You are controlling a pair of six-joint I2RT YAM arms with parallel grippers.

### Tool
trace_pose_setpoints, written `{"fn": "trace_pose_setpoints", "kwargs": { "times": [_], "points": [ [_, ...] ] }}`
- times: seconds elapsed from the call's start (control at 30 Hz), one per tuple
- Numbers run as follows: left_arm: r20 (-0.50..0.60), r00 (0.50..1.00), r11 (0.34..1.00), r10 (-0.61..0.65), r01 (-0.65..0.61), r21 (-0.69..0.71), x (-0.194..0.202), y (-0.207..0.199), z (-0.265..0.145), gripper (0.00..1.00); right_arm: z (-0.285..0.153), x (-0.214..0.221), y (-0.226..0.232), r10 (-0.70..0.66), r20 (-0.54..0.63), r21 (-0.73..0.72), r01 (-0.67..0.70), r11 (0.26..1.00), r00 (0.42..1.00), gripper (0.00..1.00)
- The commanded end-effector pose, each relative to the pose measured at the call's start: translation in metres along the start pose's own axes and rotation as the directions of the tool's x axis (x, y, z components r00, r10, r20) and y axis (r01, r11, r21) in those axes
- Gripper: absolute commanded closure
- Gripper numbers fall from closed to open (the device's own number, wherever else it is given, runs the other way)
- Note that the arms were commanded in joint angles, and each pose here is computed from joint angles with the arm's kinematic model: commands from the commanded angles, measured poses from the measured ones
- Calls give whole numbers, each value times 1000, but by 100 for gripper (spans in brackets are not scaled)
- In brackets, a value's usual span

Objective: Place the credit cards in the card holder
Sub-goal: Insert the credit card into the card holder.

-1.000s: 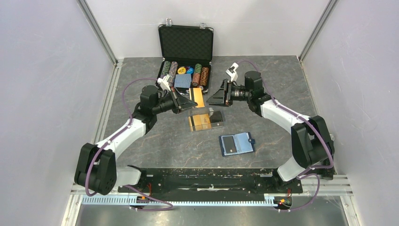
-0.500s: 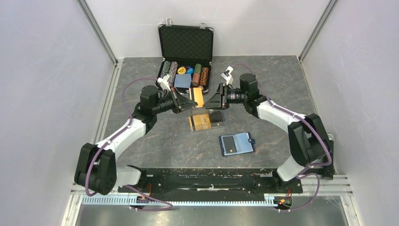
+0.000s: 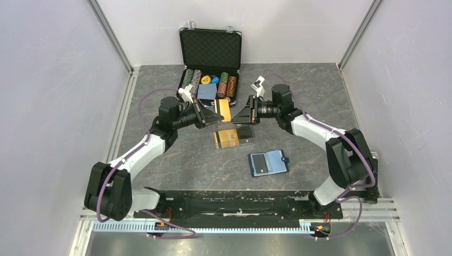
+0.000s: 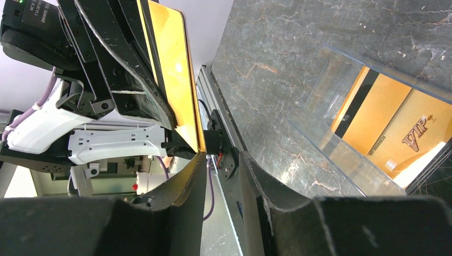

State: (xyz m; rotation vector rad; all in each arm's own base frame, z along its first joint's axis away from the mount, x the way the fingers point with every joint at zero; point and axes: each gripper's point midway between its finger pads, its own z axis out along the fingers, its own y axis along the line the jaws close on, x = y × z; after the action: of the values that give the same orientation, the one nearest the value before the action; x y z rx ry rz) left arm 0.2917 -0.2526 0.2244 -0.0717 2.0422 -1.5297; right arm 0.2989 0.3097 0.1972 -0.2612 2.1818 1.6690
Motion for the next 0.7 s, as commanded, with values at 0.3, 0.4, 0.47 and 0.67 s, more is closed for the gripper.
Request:
{"fn": "trace_pose_setpoints", "kwargs": {
  "times": [0.3, 0.4, 0.47, 0.67],
  "points": [
    [-31, 999, 991, 32, -28, 128, 1, -28, -1, 98, 8, -13, -7, -26, 25, -7, 27, 1000, 999, 68],
    [-45, 999, 991, 30, -24, 133, 4, -28, 0, 98, 10, -19, 1, -27, 35, -43, 29, 999, 999, 68],
    [-50, 998, 991, 27, -20, 134, 6, -27, 1, 98, 10, -22, 7, -32, 46, -71, 36, 997, 998, 67],
    [-59, 998, 990, 18, -9, 143, 8, -27, 3, 98, 8, -19, 23, -39, 43, -143, 45, 989, 998, 62]
  ]
}}
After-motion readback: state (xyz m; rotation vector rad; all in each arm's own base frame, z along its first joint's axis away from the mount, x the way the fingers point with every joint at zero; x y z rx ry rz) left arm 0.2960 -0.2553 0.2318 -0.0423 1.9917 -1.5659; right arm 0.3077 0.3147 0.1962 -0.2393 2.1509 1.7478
